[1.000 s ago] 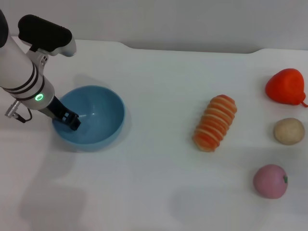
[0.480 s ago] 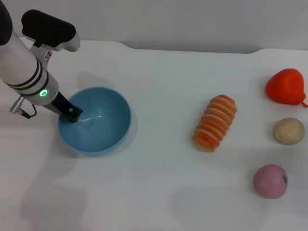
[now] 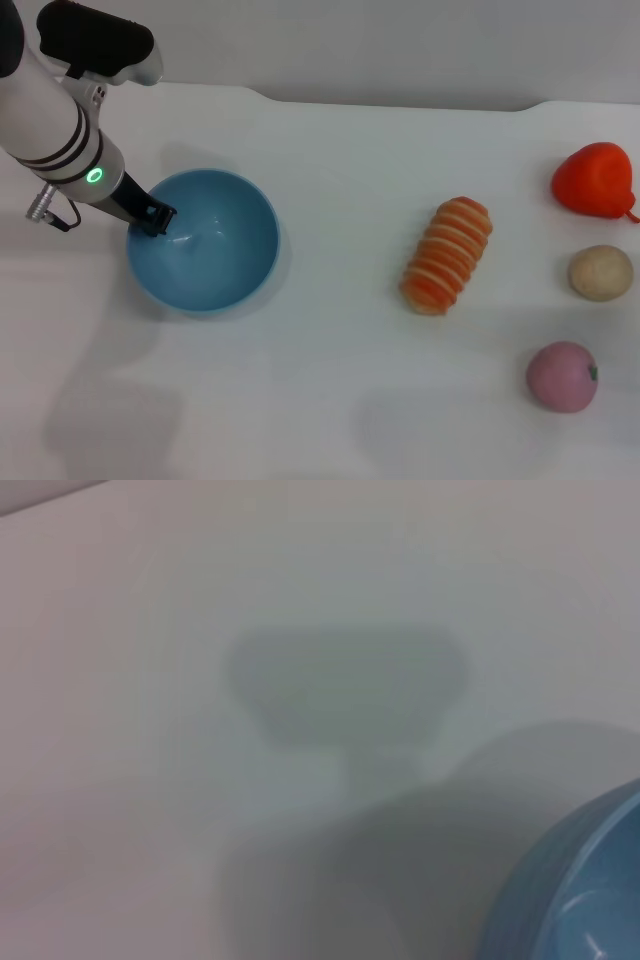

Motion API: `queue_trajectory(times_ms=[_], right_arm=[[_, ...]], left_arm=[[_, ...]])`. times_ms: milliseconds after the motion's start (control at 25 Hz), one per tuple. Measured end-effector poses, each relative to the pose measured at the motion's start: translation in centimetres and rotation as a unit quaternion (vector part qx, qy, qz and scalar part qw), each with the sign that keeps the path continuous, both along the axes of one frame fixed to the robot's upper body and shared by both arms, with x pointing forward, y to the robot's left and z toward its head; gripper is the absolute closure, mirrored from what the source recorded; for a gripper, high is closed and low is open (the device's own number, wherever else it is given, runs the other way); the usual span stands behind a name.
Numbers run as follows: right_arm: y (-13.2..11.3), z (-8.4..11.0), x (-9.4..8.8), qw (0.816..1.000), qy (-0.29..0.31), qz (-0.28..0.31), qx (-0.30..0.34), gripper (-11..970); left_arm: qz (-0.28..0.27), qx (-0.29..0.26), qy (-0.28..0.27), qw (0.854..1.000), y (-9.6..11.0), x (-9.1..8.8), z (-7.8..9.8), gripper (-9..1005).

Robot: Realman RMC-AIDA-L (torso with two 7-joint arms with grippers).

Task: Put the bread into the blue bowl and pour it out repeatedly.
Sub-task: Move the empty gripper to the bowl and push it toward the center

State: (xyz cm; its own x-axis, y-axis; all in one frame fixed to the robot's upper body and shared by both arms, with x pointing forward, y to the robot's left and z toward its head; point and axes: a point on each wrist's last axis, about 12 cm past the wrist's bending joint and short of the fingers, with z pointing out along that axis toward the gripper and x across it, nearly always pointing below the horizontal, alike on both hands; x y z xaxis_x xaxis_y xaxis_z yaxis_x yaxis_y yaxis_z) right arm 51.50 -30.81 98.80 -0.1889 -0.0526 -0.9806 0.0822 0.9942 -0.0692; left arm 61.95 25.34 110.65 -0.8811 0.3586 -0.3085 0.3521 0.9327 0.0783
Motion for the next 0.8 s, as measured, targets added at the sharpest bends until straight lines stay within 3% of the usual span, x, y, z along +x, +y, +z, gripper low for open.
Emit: queue_trajectory(times_ms=[600, 800], right_arm=[[-0.1, 0.2, 0.6, 0.999, -0.004, -0.008, 0.053, 274], [-0.1, 0.2, 1.3, 0.994, 0.008, -0.012, 0.109, 275]], left_arm=[[0.099, -0.065, 0.008, 0.993, 1.1, 0.4, 1.1, 997], [0.132, -0.1, 0.015, 0.986, 1.7, 0.5, 1.6, 996]])
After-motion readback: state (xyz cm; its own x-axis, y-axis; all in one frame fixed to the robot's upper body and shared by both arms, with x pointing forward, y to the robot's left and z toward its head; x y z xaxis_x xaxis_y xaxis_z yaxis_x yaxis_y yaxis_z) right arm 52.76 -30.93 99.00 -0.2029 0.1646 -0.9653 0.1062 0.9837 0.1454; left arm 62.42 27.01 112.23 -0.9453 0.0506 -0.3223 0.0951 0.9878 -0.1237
